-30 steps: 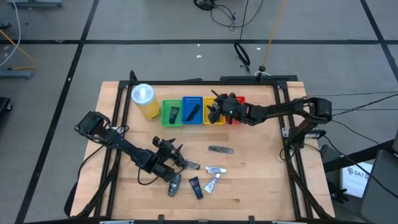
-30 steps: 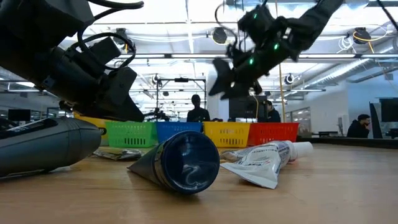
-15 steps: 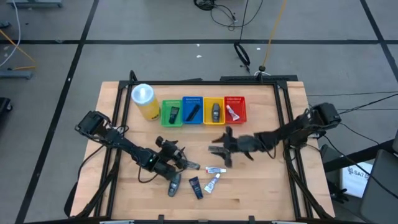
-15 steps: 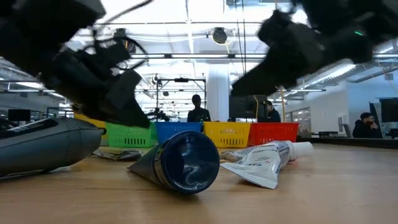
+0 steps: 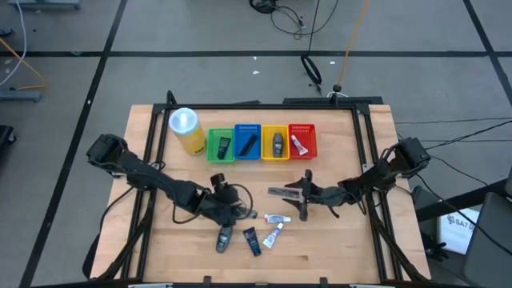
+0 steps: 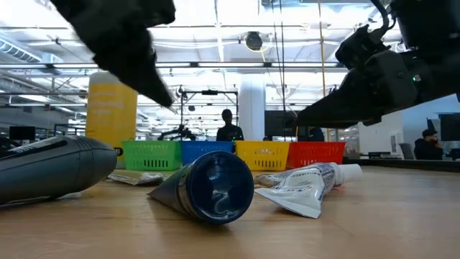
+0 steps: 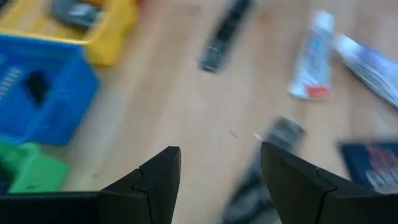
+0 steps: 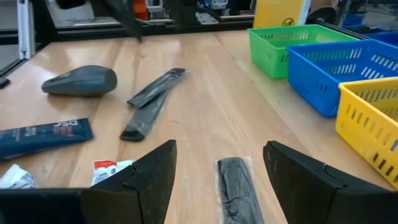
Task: Pick & Place Travel size toiletries
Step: Put the hair comb into the blue basket
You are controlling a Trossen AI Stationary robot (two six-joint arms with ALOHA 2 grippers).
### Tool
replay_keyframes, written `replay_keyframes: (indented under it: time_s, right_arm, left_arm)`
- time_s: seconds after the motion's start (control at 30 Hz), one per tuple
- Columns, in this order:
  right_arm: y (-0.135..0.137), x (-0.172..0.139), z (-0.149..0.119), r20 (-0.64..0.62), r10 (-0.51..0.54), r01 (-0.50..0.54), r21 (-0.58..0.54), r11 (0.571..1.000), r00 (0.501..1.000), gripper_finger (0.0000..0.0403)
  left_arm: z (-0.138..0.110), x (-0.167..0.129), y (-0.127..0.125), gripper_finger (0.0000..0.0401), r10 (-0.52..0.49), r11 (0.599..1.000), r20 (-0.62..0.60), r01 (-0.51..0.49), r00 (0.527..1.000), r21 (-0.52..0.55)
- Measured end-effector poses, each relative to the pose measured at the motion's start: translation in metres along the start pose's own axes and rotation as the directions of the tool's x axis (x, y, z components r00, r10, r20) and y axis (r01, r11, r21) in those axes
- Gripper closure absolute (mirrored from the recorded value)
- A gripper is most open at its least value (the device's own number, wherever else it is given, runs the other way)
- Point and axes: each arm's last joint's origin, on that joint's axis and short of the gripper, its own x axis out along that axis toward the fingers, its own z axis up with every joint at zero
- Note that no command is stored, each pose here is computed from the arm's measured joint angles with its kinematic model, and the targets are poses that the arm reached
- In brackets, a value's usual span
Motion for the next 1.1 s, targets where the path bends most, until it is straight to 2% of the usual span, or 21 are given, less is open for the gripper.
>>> replay_keyframes:
  time_s: [0.07, 0.23, 0.33, 0.43, 0.6, 0.83, 1.1]
  right_arm:
    - [0.0, 0.0, 0.0, -0.001, 0.0, 0.0, -0.001, 1.0, 1.0, 0.0167]
    - [0.0, 0.0, 0.0, -0.001, -0.002, 0.002, -0.003, 1.0, 1.0, 0.0167]
    - [-0.002, 0.001, 0.0, -0.001, -0.009, 0.009, -0.004, 1.0, 1.0, 0.0167]
    - [-0.004, 0.002, 0.0, -0.003, -0.018, 0.018, 0.006, 1.0, 1.0, 0.0167]
    - [-0.006, 0.003, 0.0, -0.012, -0.029, 0.029, 0.011, 1.0, 1.0, 0.0167]
    - [-0.008, 0.004, -0.001, -0.019, -0.036, 0.037, 0.009, 0.999, 0.999, 0.0167]
    - [-0.008, 0.004, -0.001, -0.019, -0.037, 0.037, 0.016, 0.999, 0.999, 0.0167]
  left_arm:
    - [-0.006, 0.001, -0.001, 0.0183, -0.062, 0.997, -0.052, 0.064, 0.997, 0.042]
    - [-0.022, 0.02, 0.005, 0.0183, -0.159, 0.984, -0.135, 0.168, 0.978, 0.063]
    - [-0.025, 0.033, 0.004, 0.0183, -0.249, 0.961, -0.047, 0.253, 0.967, 0.112]
    - [-0.028, 0.048, 0.008, 0.0182, -0.306, 0.948, 0.037, 0.301, 0.951, 0.106]
    - [-0.028, 0.056, 0.01, 0.0179, -0.368, 0.924, 0.022, 0.363, 0.93, 0.124]
    - [-0.05, 0.046, 0.006, 0.0171, -0.32, 0.901, -0.173, 0.355, 0.932, 0.247]
    - [-0.057, 0.048, 0.008, 0.0171, -0.268, 0.915, -0.197, 0.313, 0.943, 0.256]
